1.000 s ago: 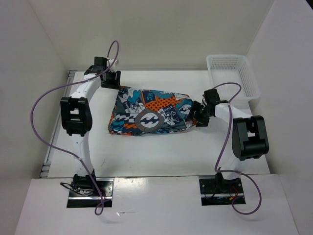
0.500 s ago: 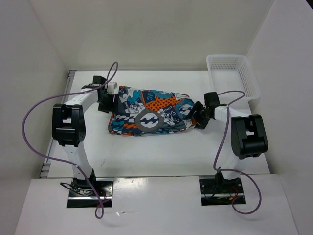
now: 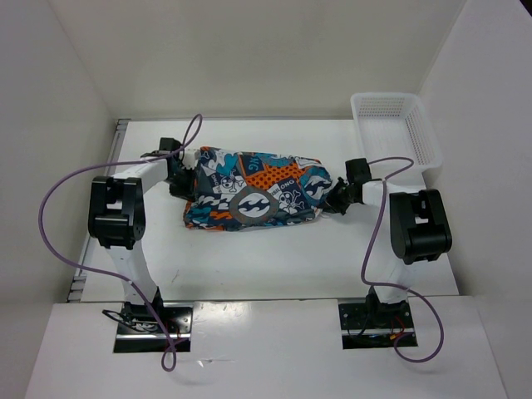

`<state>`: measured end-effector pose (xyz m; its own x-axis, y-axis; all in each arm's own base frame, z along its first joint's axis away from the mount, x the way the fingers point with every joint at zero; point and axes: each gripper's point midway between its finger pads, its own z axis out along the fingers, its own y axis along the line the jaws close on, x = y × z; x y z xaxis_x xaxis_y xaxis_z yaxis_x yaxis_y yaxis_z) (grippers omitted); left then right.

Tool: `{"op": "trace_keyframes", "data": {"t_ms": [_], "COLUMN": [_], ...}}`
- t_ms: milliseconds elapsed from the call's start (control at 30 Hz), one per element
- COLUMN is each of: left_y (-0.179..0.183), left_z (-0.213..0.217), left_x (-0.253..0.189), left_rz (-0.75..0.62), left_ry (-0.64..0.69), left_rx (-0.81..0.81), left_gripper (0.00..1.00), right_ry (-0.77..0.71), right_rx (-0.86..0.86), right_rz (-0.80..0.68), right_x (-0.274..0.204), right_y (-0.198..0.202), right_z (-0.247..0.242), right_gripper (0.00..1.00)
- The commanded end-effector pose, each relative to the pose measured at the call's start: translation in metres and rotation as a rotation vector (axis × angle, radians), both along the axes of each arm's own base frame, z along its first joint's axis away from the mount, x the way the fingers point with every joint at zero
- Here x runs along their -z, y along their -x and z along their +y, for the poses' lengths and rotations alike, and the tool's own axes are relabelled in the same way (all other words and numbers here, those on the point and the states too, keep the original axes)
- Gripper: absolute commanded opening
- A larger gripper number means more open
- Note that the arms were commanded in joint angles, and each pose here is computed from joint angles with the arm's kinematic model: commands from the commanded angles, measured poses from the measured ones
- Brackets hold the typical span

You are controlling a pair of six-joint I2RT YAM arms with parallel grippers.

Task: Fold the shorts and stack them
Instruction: Fold the shorts

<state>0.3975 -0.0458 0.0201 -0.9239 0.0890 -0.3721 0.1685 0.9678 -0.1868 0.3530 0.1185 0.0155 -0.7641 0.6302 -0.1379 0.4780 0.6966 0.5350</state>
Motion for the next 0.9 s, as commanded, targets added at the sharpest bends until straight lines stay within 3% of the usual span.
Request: {"op": "trace_keyframes", "data": {"t_ms": [0, 133, 333, 400, 467, 567, 700, 867], "left_y": [0.007, 0.01, -0.002, -0.007, -0.011, -0.024, -0.027, -0.025], "left_z": [-0.006, -0.006, -0.013, -0.021, -0.029, -0.075, -0.18, -0.233], "left_x": [0.008, -0.002, -0.047, -0.058, -0.065, -0.081, -0.115, -0.075], "left_rz": [0.016, 0.001, -0.05, -0.066, -0.085, -0.129, -0.212, -0.162], "left_ry": [0.032, 0.033, 0.066, 0.09, 0.105, 0.145, 0.237, 0.243], "left_rx": [0.018, 0.018, 0.032, 0.052, 0.073, 0.183, 0.419, 0.518], "left_gripper": [0.06, 0.05, 0.26, 0.39, 0.45, 0.49, 0.53, 0.54], "right_ry": [0.053, 0.084, 0.143, 0.192, 0.237, 0.286, 0.293, 0.282], "right_rx": [-0.004, -0.018, -0.047, -0.047, -0.042, -0.061, -0.095, -0.101], "right_rz": [-0.038, -0.063, -0.096, -0.114, -0.142, -0.163, -0.173, -0.174], "right_x": [-0.002, -0.016, -0.03, -0.04, -0.051, -0.061, -0.067, -0.067], "right_y": [-0.013, -0.016, -0.019, -0.022, -0.027, -0.03, -0.034, -0.034], "right_z": [-0.009, -0.013, -0.021, -0.029, -0.036, -0.043, -0.042, -0.04], "right_gripper": [0.0, 0.0, 0.0, 0.0, 0.0, 0.0, 0.0, 0.0]}}
